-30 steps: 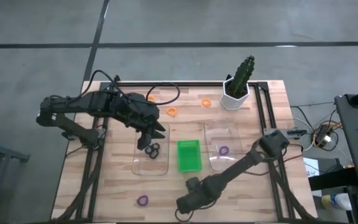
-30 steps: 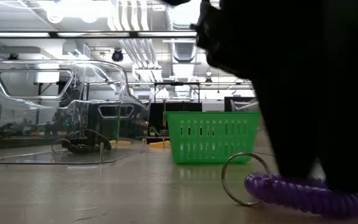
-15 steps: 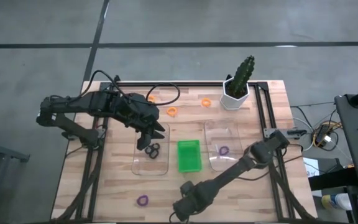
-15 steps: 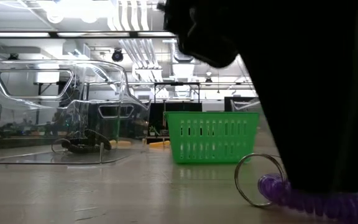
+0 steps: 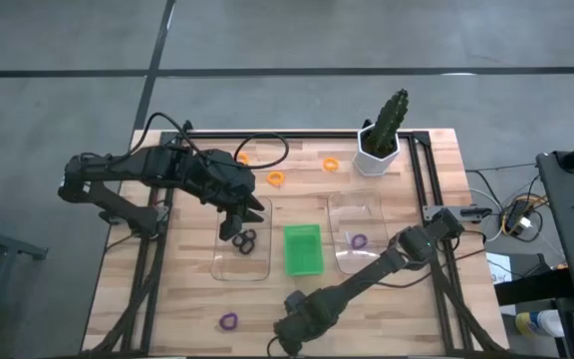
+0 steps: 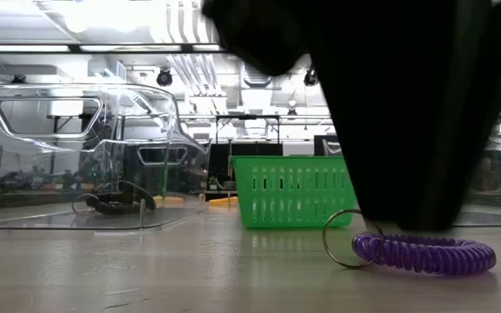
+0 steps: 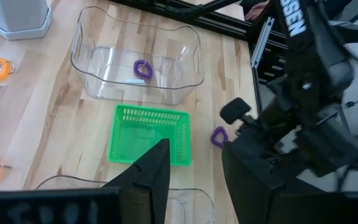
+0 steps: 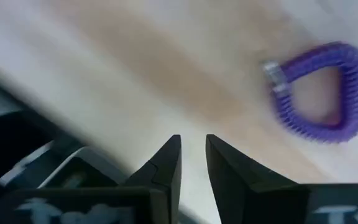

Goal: Sort spring keychains
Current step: Put the right violet spring keychain into the right transparent bin

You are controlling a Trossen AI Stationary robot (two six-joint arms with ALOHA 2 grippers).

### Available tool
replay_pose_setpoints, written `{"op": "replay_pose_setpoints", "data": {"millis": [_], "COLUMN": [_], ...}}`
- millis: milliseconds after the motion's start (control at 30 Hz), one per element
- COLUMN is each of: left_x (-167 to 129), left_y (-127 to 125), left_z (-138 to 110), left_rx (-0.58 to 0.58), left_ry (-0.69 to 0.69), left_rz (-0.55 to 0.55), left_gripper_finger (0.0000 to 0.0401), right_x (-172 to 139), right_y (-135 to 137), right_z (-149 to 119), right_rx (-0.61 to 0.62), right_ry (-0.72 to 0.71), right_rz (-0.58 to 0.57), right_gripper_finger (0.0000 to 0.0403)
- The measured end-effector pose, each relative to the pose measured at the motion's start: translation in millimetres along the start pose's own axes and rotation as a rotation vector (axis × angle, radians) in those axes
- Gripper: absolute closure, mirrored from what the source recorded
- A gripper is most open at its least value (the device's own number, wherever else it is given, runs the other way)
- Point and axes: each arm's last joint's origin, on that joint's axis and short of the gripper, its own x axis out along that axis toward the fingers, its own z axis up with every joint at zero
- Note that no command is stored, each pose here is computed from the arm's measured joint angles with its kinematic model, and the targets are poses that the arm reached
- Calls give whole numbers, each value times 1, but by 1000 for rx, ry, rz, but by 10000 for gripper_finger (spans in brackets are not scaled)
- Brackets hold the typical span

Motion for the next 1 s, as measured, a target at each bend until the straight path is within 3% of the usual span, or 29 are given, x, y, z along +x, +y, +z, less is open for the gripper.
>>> {"op": "replay_pose_setpoints", "data": {"millis": [100,300,733,1000], "left_x": [0,0,0,0], "left_y": [0,0,0,0], "left_z": [0,0,0,0], "left_rx": [0,0,-4,-7], "left_ry": [0,0,0,0], "left_rz": [0,0,0,0], "left_gripper_finger": [263,263,263,263], "right_x": [-14,-21,-8,9], "right_y": [7,-3,-13,-25], "right_z": [-2,-1,5,9], "right_rx": [-40,-67,-122,-125], "right_ry": [-4,-66,-76,-64], "right_rz": [31,-103,-159,-208], "right_gripper_finger": [335,325,209,200]}}
